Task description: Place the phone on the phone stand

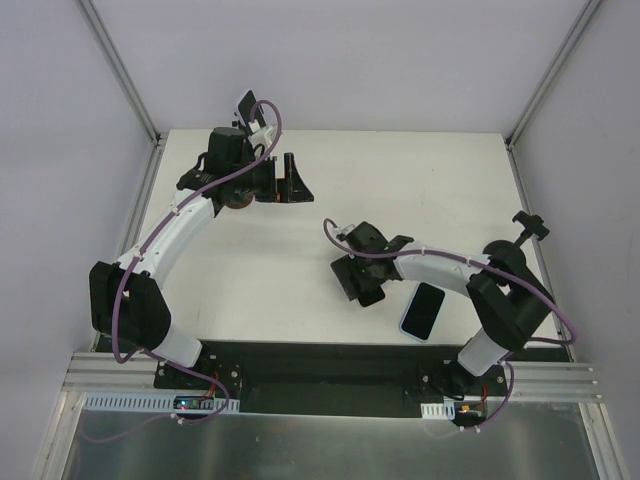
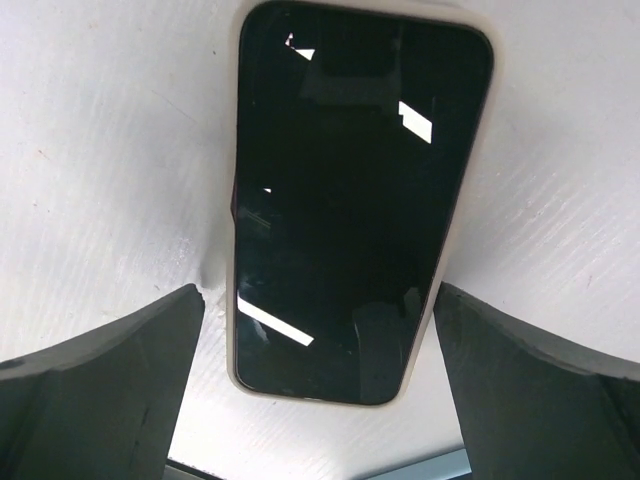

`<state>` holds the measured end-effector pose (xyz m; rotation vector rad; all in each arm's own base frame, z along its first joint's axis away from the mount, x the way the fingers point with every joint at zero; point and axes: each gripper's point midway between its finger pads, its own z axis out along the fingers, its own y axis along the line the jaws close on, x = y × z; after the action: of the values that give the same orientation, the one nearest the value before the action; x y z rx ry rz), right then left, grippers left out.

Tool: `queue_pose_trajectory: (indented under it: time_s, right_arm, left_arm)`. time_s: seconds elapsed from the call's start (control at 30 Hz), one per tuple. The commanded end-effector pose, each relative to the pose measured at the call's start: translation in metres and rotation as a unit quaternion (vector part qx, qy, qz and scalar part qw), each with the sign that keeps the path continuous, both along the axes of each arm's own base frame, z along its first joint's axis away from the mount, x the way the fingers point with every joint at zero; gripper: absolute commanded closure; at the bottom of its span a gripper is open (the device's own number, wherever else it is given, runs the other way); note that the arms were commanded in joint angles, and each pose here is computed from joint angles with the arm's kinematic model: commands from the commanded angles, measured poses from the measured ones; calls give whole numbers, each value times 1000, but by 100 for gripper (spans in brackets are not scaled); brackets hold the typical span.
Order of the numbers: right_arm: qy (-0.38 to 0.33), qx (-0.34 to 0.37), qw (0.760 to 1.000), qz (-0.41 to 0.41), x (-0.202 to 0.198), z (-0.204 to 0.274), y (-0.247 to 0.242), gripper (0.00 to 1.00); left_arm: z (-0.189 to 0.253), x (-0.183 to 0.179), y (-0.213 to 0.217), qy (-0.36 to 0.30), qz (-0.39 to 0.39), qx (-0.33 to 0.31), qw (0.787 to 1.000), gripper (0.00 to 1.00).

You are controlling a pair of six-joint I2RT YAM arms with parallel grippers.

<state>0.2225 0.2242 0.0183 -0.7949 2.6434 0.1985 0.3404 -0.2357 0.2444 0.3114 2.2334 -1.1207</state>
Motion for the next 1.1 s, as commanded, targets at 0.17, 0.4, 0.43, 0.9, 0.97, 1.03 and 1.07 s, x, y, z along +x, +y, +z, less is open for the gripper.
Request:
queue_pose_trajectory:
  time_s: [0.17,0.4,0.43,0.9,0.97,1.03,1.07]
  right_arm:
    - [3,-58,998,-33,8,-1,4,0]
    - [8,-65,997,-39,11,-8,4,6]
    - [6,-69,997,-39,12,-8,3,8]
    - [-134,4,991,-7,17,25,5,99]
    - [-167,26,986,-8,19,36,1,100]
    - [-198,43,979,-15,24,46,-2,100]
    - [-210,50,976,-14,21,50,-8,99]
  left_arm:
    - [13,-3,-4,-19,-11,-14,1000,6]
    - [13,-4,-4,-18,-14,-17,1000,6]
    - [14,-4,-4,-17,-13,-18,1000,6]
    - [5,-8,-15,20,-30,-51,998,7]
    - [0,-7,-20,35,-36,-63,997,7]
    - [-3,-12,-26,52,-52,-75,994,13]
    - [-9,-14,-35,60,-64,-75,993,14]
